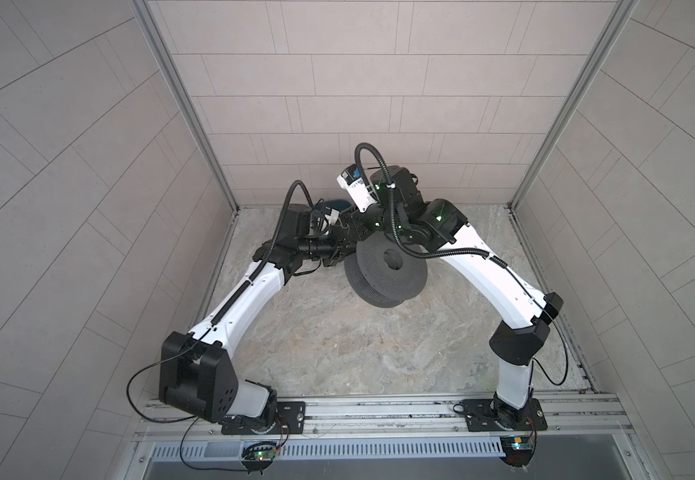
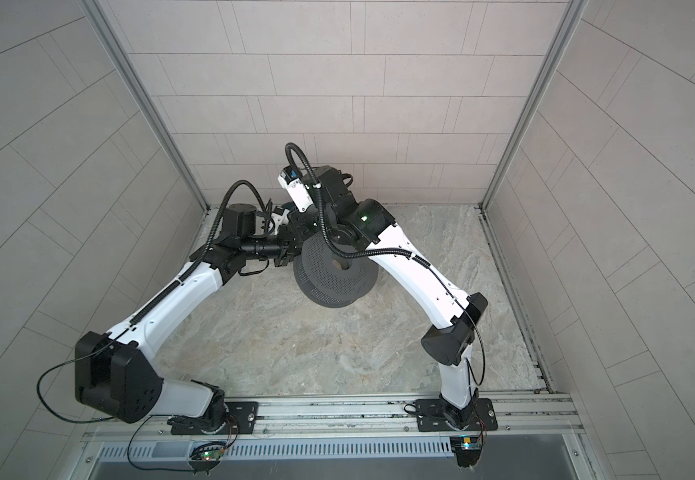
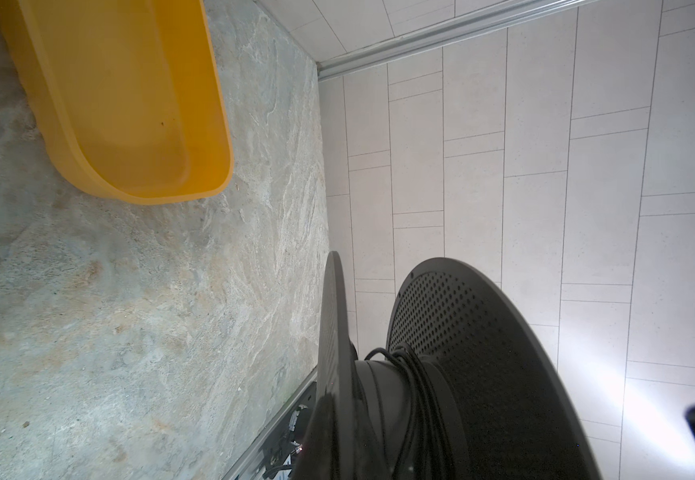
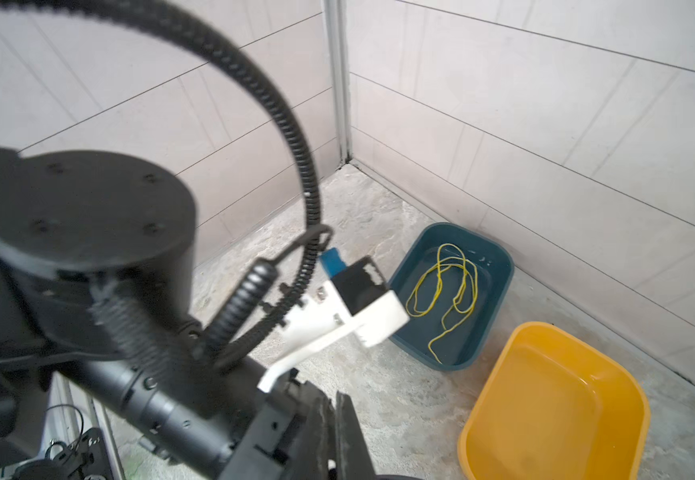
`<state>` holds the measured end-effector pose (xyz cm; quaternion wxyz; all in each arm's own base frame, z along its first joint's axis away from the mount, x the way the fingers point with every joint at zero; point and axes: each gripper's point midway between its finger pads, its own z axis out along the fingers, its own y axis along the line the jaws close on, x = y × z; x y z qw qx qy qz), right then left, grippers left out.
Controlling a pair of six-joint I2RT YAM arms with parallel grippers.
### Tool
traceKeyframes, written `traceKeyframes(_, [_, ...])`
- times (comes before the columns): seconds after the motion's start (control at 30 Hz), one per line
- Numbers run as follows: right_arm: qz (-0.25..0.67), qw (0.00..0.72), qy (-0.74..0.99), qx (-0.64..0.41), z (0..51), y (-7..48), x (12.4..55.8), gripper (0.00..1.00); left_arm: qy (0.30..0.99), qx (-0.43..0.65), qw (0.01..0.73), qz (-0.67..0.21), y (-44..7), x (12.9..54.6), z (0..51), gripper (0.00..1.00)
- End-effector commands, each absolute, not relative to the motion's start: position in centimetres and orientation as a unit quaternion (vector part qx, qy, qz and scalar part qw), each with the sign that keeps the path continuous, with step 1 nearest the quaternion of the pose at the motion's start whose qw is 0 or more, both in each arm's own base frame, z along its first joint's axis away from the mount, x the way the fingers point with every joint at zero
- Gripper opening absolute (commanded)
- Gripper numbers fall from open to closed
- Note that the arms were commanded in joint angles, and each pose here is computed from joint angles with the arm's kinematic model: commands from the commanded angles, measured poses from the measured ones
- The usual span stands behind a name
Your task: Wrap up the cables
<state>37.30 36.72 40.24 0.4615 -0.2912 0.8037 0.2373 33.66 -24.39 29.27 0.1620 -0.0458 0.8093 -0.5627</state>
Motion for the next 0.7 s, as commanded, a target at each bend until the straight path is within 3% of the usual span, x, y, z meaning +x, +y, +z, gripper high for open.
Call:
traceKeyframes(0.0, [0.25, 0.468, 0.81, -0.251, 41.3, 35.2, 38.6, 0.0, 0.779, 0.009, 0.186, -0.598, -25.0, 32.6, 32.7, 0.0])
traceKeyframes(0.27, [0.272, 0.443, 0.826, -0.218, 40.8, 30.6, 41.1, 0.0, 0.761, 0.036, 0.184, -0.621, -25.5, 32.2, 34.1, 0.0])
traceKeyframes(0.67, [0.398, 0.403, 0.815, -0.118, 39.9, 25.9, 43.0, 0.01, 0.726, 0.043, 0.185, -0.661, -26.1, 32.8, 35.9, 0.0])
